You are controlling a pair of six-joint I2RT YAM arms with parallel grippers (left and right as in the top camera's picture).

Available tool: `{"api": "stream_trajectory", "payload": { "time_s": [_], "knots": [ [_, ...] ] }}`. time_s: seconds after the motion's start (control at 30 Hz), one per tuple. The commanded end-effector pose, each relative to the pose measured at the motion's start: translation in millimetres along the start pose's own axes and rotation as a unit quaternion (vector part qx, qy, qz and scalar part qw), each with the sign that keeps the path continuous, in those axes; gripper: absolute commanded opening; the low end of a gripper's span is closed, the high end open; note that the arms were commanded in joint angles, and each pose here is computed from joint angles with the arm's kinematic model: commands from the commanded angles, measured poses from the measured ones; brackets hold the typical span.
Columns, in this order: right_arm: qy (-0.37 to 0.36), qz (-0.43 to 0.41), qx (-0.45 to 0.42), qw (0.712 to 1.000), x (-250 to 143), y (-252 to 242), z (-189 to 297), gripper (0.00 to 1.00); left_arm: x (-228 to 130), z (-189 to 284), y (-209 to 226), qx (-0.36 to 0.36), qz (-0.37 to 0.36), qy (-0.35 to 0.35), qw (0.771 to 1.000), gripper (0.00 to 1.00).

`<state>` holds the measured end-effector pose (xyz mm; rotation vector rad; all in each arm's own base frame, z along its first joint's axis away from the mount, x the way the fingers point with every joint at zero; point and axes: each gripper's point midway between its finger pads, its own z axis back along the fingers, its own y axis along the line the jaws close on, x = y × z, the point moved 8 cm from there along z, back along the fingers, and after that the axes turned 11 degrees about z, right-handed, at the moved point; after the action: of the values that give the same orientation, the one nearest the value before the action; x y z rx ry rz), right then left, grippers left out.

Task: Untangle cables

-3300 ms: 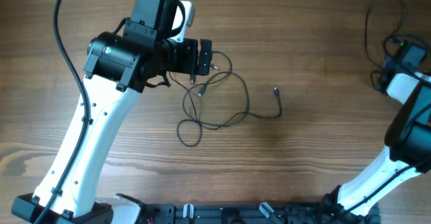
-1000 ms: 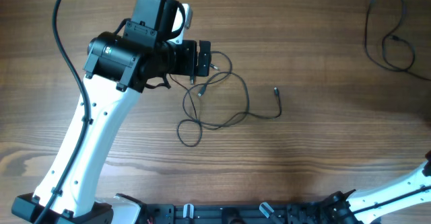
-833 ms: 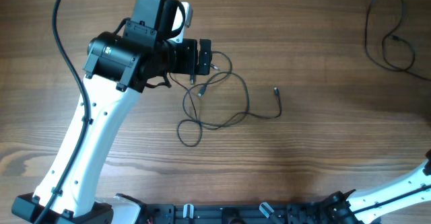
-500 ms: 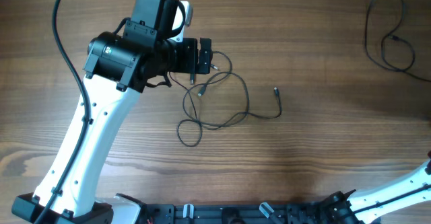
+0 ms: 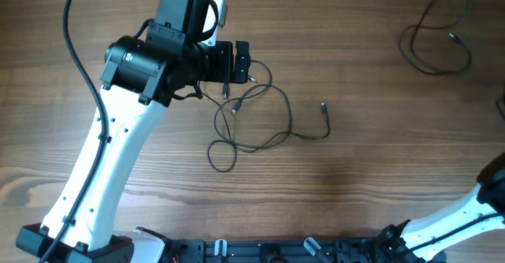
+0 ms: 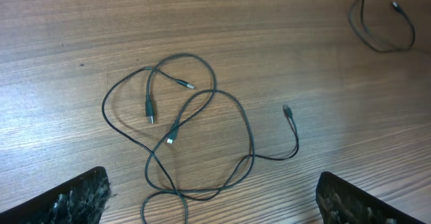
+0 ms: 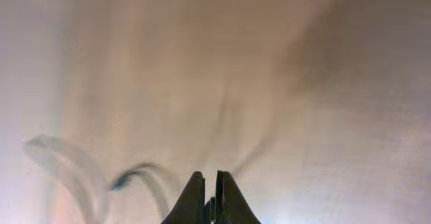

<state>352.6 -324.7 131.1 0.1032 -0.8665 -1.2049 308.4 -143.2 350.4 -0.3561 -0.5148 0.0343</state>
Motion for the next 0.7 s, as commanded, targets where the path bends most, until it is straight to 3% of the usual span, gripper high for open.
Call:
{"api": "stream_trajectory", "payload": {
  "time_s": [0.0,0.13,0.33,0.5,0.67],
  "knots": [
    [-0.031,0.104,0.073,0.991,11,74,18,0.04,-3,-16,1,0.004,0.003,0.027,1.000,1.00],
    [-0.063,0.161,0.107,0.979,-2,148,30,0.05,-3,-27,2,0.010,0.004,0.038,0.999,1.00],
    [-0.048,0.226,0.149,0.962,-72,212,18,0.04,-3,-31,2,0.013,0.005,0.044,0.999,1.00],
    [0.016,0.241,0.126,0.962,-135,200,-40,0.04,-3,-31,2,0.013,0.005,0.044,0.999,1.00],
    [0.034,0.227,0.057,0.972,-159,166,-79,0.07,-3,-31,2,0.013,0.005,0.044,0.999,1.00]
  ]
}}
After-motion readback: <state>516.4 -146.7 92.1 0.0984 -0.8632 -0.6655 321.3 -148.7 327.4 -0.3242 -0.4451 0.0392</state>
